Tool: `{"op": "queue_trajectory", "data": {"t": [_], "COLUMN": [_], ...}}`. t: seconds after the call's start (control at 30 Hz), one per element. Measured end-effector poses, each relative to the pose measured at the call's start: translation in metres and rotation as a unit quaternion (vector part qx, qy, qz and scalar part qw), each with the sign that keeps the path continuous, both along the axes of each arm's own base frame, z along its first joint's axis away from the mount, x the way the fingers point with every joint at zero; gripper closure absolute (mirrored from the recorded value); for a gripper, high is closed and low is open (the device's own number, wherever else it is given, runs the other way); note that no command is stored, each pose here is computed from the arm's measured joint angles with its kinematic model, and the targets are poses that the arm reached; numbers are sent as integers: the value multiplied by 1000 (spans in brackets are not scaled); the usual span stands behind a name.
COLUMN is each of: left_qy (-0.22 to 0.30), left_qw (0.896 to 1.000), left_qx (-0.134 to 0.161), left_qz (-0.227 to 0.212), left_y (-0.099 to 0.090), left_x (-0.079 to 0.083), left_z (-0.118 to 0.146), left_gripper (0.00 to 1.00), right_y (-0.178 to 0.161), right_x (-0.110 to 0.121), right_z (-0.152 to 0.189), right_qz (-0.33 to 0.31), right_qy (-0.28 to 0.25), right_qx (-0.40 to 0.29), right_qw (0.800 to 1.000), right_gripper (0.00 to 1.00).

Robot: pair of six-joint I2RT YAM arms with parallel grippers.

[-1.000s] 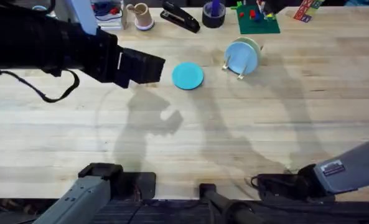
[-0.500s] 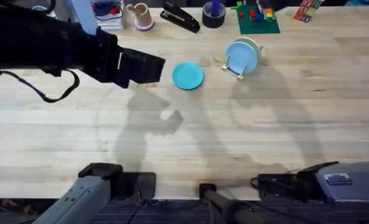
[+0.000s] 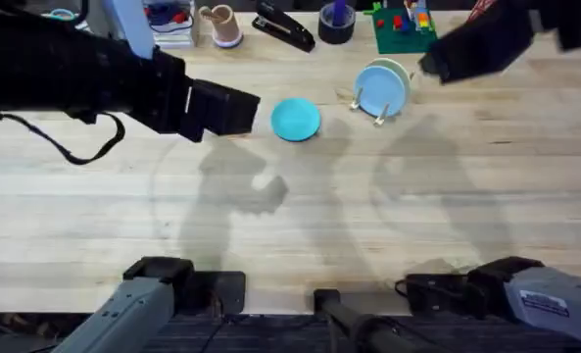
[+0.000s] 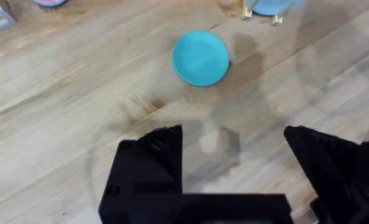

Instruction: Pick up the plates from the table one by one and place each into a slot on the dish rack.

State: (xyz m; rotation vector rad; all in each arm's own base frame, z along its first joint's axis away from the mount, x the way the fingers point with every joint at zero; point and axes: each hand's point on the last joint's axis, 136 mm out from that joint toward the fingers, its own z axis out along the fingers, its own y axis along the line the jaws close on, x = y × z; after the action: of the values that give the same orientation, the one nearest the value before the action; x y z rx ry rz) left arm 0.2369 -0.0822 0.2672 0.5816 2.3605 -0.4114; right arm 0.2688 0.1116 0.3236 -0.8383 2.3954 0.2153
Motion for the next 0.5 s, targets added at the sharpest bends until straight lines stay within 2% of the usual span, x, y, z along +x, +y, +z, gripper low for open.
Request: {"op": "queue_trajectory", "data": {"t": [0.27,0.47,0.5], "left_qy": [5,4,4], "left_qw": [1000,1000,1000], "left_qx": [0,0,0], "left_qz": [0,0,0], "left_y": [0,0,0], "left_x": [-2,-2,-2], "left_z": [-1,-1,-1], "left_gripper": [8,9,44], "right_y": [4,3,3], "right_x": [-16,-17,-17], "right_z": [-36,-40,-40], "right_qz": [-27,-48,-49], "right_qy": [60,74,74], "right_qx": [8,16,17], "right_qw": [998,996,996], "right_gripper": [7,8,8]}}
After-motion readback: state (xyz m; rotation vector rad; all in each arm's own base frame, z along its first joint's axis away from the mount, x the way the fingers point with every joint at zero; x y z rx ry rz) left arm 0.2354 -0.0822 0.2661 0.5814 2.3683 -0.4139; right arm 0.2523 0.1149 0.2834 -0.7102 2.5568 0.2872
